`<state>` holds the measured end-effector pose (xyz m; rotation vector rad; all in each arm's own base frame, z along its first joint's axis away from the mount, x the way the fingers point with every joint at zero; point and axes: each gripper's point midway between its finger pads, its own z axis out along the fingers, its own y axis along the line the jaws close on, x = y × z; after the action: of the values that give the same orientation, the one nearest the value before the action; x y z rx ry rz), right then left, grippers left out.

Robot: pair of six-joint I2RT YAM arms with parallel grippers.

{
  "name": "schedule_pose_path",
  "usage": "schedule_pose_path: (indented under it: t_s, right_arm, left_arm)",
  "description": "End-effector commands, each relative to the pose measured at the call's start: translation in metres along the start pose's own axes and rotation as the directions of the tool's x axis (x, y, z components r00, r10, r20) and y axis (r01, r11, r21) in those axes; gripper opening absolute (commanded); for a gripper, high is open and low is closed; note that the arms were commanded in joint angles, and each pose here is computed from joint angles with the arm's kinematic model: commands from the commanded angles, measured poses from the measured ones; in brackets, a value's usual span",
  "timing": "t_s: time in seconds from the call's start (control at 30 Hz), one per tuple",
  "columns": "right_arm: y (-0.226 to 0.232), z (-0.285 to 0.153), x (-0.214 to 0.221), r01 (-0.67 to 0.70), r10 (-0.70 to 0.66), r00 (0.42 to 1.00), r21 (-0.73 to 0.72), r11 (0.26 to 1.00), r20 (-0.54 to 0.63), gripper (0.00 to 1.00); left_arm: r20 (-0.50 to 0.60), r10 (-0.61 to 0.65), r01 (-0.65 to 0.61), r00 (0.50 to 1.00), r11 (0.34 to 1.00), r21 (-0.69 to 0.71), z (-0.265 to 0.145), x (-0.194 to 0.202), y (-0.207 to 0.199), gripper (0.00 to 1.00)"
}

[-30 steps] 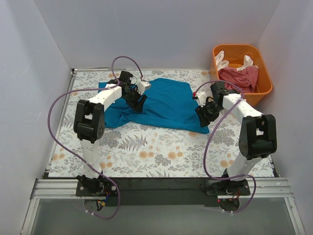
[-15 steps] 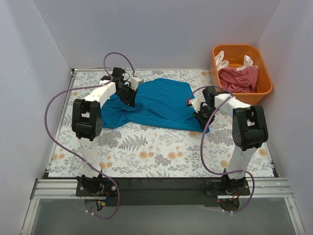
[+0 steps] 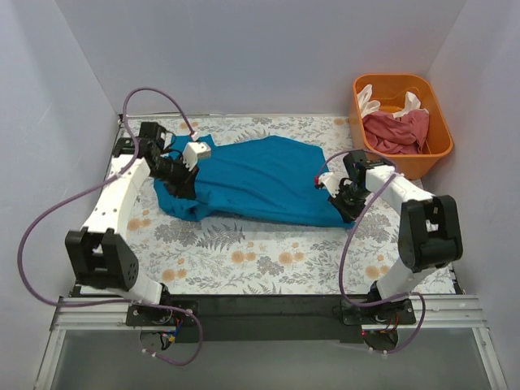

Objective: Fold and stack the t-shirts
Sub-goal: Flatten the tshirt out

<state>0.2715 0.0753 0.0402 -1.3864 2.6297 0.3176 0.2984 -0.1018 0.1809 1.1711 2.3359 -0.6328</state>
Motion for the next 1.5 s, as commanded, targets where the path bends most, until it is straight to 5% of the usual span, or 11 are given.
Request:
schedule_pose_path:
  t_s: [0.0, 0.17, 0.33, 0.57, 0.63, 0.7, 0.77, 0.87, 1.03, 1.23, 1.47]
  right_arm:
    - [0.014, -0.027, 0.018, 0.063, -0.062, 0.998, 0.025, 0.998, -0.024, 0.01]
    - [0.003, -0.07, -0.015, 0.05, -0.06, 0.994, 0.107, 0.993, 0.096, 0.01]
    - [-0.035, -0.129, -0.088, -0.004, -0.06, 0.955, 0.212, 0.977, 0.291, 0.01]
    - [-0.162, -0.229, -0.246, -0.124, -0.196, 0.806, 0.483, 0.867, 0.559, 0.01]
    - [-0.184, -0.307, -0.281, -0.231, -0.326, 0.684, 0.617, 0.752, 0.653, 0.01]
    - [-0.192, -0.316, -0.286, -0.304, -0.329, 0.641, 0.622, 0.721, 0.694, 0.01]
    - [-0.171, -0.411, -0.284, -0.454, -0.475, 0.452, 0.653, 0.606, 0.755, 0.01]
    - [-0.14, -0.453, -0.269, -0.529, -0.587, 0.307, 0.647, 0.55, 0.749, 0.01]
    - [-0.131, -0.497, -0.251, -0.609, -0.626, 0.239, 0.617, 0.498, 0.742, 0.01]
    - [-0.115, -0.454, -0.264, -0.453, -0.586, 0.245, 0.626, 0.635, 0.772, 0.01]
    - [-0.084, -0.29, -0.251, -0.222, -0.275, 0.414, 0.389, 0.894, 0.868, 0.58]
  left_arm:
    - [-0.021, 0.017, -0.017, 1.0, 1.0, 0.017, -0.024, 0.031, -0.033, 0.0]
    - [0.091, -0.035, 0.047, 0.995, 0.99, -0.137, -0.056, 0.009, -0.017, 0.0]
    - [0.389, -0.079, 0.26, 0.918, 0.861, -0.437, -0.128, -0.073, 0.079, 0.0]
    - [0.654, 0.142, 0.392, 0.743, 0.7, -0.597, -0.208, -0.198, 0.241, 0.0]
    - [0.683, 0.276, 0.385, 0.677, 0.658, -0.647, -0.227, -0.225, 0.275, 0.0]
    - [0.711, 0.448, 0.404, 0.542, 0.603, -0.688, -0.274, -0.259, 0.271, 0.0]
    - [0.705, 0.573, 0.389, 0.417, 0.589, -0.708, -0.322, -0.279, 0.23, 0.0]
    - [0.686, 0.683, 0.377, 0.25, 0.584, -0.719, -0.36, -0.29, 0.181, 0.0]
    - [0.694, 0.703, 0.383, 0.154, 0.605, -0.698, -0.385, -0.285, 0.149, 0.0]
    - [0.761, 0.576, 0.226, 0.297, 0.732, -0.642, -0.322, -0.265, 0.148, 0.0]
    - [0.79, 0.361, -0.062, 0.495, 0.922, -0.382, -0.19, -0.223, 0.054, 0.0]
